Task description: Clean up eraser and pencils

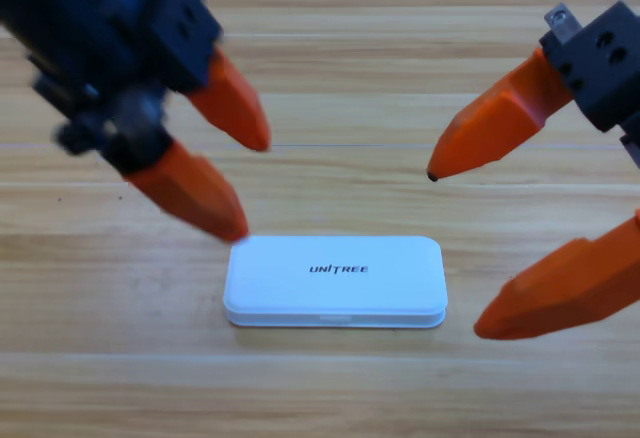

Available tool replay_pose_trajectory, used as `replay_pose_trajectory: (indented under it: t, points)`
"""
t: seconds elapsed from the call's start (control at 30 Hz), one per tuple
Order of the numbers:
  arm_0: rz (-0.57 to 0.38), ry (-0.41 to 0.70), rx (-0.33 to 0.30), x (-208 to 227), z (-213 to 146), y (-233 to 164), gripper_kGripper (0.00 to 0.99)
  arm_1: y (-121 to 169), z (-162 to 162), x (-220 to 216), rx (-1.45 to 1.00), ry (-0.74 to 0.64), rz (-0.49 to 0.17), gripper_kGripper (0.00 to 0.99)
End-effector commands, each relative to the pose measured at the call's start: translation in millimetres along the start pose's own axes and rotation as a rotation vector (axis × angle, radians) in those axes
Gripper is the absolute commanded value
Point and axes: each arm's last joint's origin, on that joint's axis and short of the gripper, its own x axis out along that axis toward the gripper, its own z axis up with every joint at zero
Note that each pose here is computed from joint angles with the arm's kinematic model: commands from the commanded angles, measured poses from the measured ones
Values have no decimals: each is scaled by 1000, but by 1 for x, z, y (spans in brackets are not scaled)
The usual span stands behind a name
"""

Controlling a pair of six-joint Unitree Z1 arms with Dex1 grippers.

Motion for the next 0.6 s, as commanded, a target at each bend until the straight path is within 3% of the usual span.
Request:
replay_pose_trajectory:
  t: [0.03, 0.37, 0.6]
  points:
    - [-52, 68, 1, 34, 7, 3, 990, 13, -1, -7, -23, -34, 31, 931]
    - [-42, 65, -68, 32, 7, 3, 990, 12, -1, -4, -20, -29, 36, 931]
    - [-45, 69, -72, 33, 6, 3, 990, 11, 0, -3, -20, -29, 36, 931]
